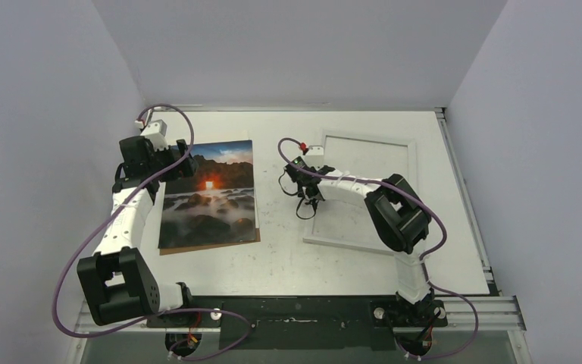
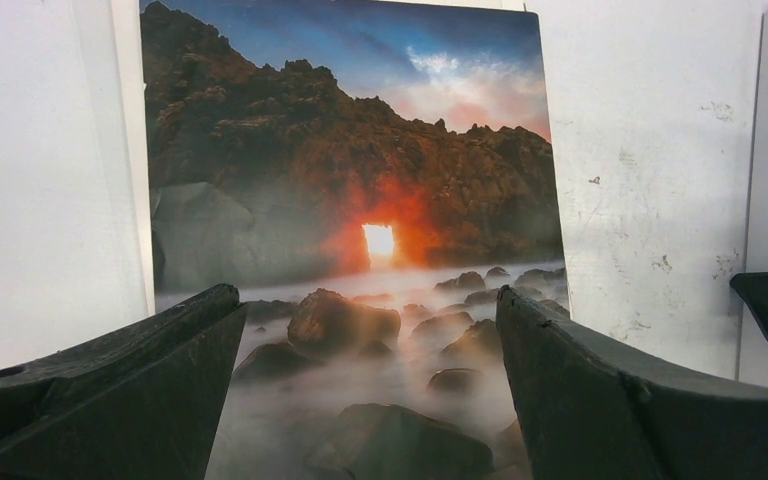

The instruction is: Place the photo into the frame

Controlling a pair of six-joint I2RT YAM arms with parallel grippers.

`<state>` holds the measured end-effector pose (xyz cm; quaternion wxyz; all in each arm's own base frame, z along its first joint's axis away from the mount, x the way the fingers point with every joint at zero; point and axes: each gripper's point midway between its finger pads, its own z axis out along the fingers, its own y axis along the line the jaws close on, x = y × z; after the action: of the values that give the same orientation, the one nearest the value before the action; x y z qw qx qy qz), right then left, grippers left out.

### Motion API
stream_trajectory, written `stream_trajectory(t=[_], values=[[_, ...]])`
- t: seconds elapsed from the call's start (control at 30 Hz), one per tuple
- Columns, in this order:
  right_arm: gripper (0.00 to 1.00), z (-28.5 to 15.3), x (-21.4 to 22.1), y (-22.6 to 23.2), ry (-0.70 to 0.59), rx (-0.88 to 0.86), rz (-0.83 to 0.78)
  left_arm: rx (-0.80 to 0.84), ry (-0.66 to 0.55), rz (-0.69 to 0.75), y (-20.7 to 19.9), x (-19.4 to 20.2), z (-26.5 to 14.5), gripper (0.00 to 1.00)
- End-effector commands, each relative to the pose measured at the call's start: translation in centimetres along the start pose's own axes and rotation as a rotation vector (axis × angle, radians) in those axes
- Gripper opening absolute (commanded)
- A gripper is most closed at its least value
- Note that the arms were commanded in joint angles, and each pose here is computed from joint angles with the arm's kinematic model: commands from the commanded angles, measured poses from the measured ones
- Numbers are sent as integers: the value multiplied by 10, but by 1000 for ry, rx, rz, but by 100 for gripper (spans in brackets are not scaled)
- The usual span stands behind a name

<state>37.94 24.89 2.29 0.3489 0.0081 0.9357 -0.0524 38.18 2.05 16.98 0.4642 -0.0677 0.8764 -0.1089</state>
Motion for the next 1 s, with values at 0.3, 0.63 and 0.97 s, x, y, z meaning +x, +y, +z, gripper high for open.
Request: stream_trajectory(t=[0.3,0.63,0.97], values=[[12,-36,-55,20,-83,-57,42,4,-37,13,-4,-20,-11,96],[11,-140,-155,58,-193,-364,156,23,-39,-63,-9,-10,-12,96],[9,-231,-217,75,-274,-664,331,58,-55,-92,-21,-15,-23,96]])
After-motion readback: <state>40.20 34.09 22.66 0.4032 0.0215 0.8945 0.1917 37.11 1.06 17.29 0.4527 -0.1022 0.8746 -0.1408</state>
